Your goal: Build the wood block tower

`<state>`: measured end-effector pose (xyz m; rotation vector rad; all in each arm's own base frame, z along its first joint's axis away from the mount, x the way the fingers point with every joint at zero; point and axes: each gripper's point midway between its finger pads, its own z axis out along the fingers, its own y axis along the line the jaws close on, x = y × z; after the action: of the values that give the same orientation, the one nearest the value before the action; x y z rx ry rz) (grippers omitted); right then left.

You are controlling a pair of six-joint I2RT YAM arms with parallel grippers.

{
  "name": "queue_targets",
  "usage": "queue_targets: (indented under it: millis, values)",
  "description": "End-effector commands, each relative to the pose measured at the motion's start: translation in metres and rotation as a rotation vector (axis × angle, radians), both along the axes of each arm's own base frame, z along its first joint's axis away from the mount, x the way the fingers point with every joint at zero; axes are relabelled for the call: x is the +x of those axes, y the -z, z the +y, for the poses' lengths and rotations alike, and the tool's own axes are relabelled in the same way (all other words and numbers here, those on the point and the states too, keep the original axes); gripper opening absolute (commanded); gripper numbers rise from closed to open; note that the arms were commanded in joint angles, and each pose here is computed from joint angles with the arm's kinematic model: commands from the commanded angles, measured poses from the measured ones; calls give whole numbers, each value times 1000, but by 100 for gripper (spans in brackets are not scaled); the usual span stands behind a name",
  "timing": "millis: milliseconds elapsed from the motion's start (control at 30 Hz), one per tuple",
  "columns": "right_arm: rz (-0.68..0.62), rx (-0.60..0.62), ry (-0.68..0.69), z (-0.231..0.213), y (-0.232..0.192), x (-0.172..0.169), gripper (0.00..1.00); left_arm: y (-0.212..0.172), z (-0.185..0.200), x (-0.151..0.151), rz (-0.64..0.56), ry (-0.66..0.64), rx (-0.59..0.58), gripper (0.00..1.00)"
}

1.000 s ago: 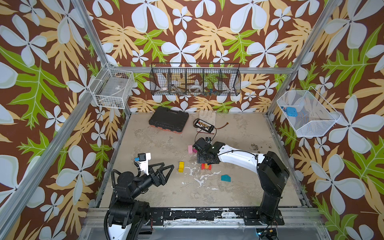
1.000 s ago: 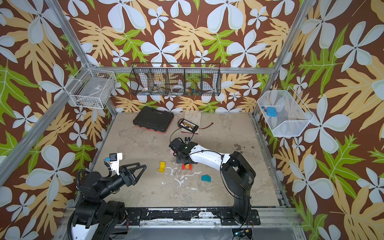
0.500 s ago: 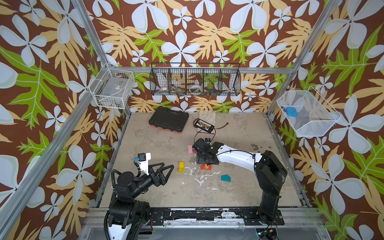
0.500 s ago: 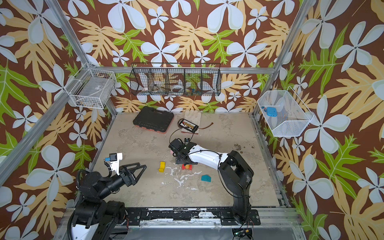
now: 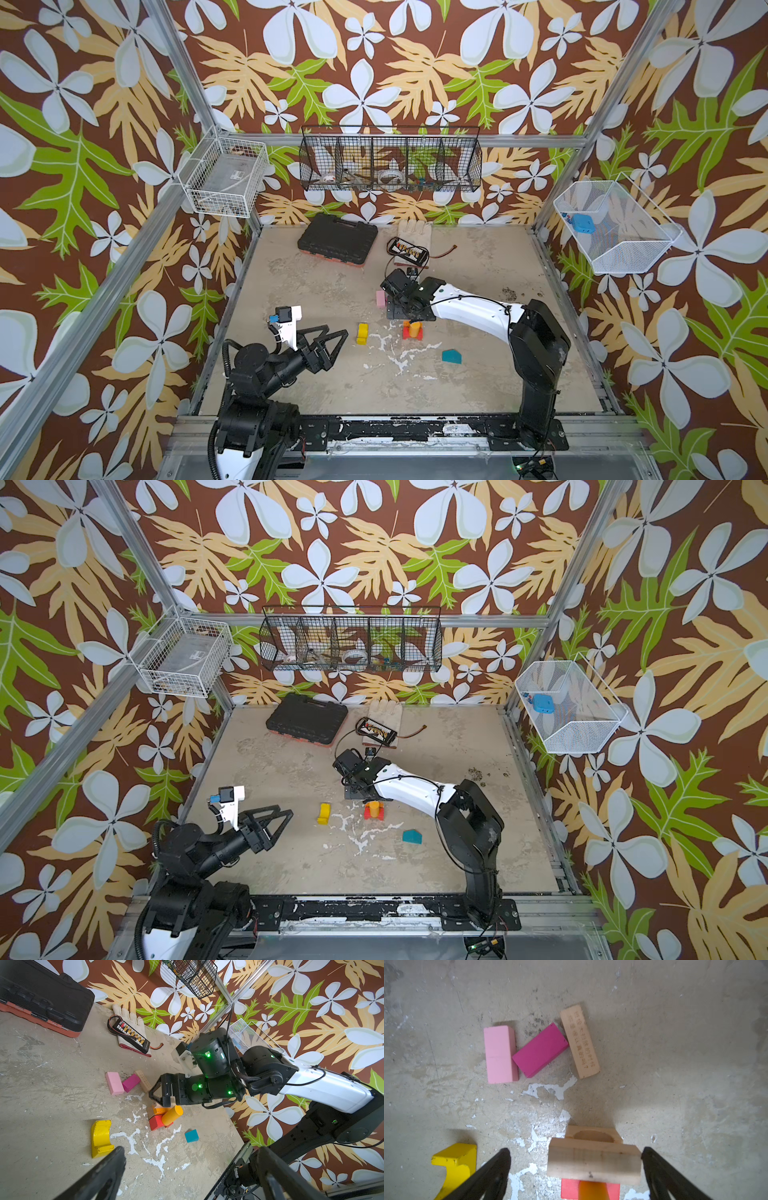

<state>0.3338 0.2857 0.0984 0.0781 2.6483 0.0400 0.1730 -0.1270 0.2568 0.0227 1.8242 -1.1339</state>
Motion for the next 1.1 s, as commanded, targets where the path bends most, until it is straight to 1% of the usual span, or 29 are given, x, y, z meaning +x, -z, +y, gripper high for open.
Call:
queue_targets:
  millis: [0,33,133,233,267,400,433,467,700,1067]
  values:
    - [-46,-59,9,-10,-14,7,91,-3,-1,-1,-20,11,-2,100]
    - [-58,-64,9,-11,-18,9,90,-3,-1,-1,-18,11,-1,100]
    - [-73,-64,6,-15,-26,17,82,-3,-1,-1,-19,10,-2,100]
    - [-63,-48,4,-21,-25,27,69,-4,-1,-1,-19,9,-3,100]
    - [-58,-48,3,-23,-24,30,67,-3,-1,-1,-19,9,-2,100]
    - [-26,-73,2,-30,-9,38,66,-3,-1,-1,-18,9,-2,100]
    - [-16,-81,5,-32,-4,40,63,-3,-1,-1,-17,10,-3,100]
    - [-4,-88,6,-34,2,40,62,-3,-1,-1,-16,9,-2,100]
    - [55,-87,-17,-30,29,36,58,-2,-1,-1,-15,9,-2,100]
    - [69,-58,-20,-32,33,23,58,-3,-1,-1,-19,9,-2,100]
